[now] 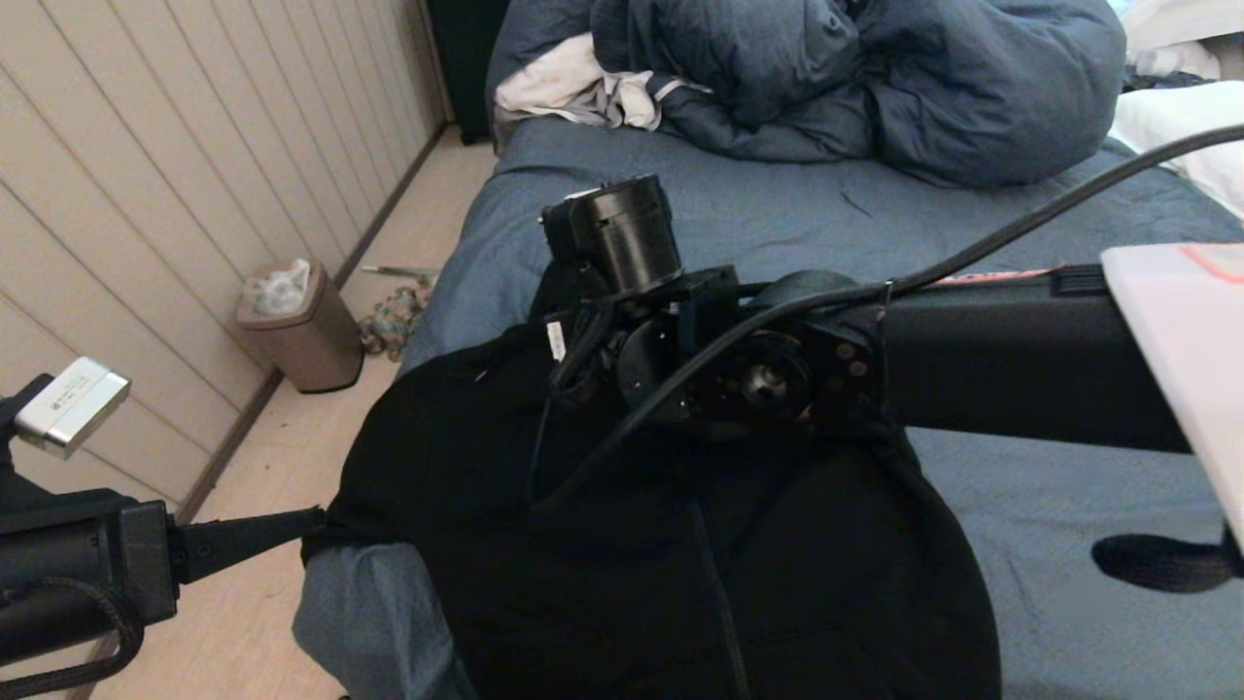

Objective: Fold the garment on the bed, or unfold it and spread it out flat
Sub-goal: Fold the black sweatshirt

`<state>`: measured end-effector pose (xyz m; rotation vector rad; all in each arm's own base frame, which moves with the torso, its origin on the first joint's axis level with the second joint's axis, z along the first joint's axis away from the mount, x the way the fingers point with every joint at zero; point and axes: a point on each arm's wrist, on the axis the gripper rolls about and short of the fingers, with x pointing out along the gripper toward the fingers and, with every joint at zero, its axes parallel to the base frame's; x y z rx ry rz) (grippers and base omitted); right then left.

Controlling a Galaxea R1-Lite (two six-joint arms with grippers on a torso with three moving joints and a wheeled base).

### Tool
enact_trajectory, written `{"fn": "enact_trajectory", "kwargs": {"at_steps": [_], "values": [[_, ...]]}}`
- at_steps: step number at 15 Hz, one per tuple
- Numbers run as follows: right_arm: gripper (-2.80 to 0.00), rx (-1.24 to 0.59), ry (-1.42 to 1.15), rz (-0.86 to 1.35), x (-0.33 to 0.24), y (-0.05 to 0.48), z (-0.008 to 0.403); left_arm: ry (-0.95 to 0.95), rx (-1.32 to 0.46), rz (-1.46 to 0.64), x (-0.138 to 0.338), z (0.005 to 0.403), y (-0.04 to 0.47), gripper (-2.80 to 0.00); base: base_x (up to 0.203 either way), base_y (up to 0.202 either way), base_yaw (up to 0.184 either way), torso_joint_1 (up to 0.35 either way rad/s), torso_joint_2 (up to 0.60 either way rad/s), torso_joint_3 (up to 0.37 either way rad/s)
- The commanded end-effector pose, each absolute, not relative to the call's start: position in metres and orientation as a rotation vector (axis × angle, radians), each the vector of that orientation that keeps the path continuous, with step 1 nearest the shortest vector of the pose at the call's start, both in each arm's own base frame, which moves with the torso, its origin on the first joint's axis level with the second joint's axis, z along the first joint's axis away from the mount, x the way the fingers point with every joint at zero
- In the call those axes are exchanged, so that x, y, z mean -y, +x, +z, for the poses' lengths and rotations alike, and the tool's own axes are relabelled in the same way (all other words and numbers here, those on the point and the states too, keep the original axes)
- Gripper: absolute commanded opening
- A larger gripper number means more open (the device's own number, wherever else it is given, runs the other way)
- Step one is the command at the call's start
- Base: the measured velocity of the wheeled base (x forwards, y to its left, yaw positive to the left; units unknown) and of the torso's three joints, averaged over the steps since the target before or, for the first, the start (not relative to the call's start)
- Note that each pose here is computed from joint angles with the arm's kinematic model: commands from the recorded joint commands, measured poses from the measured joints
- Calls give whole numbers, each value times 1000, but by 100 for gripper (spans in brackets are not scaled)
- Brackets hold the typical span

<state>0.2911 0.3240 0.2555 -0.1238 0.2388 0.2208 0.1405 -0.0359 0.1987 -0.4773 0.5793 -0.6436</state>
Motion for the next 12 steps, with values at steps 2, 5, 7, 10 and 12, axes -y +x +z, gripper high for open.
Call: {"fn": "enact_trajectory", "kwargs": {"at_steps": [2,5,7,10,12], "values": [[0,-241,-126,229,-328,289,254,-479,-576,-648,36,199,140,-280,0,0,0,0,0,0],[0,-213,-71,226,-323,291,263,-480,-577,-648,36,199,140,-280,0,0,0,0,0,0],[0,-189,-37,214,-314,291,275,-481,-582,-646,36,199,141,-280,0,0,0,0,0,0],[-230,-182,2,170,-292,295,286,-482,-587,-645,36,198,142,-280,0,0,0,0,0,0],[-280,-159,53,152,-265,292,307,-480,-589,-631,37,199,146,-280,0,0,0,0,0,0]]}}
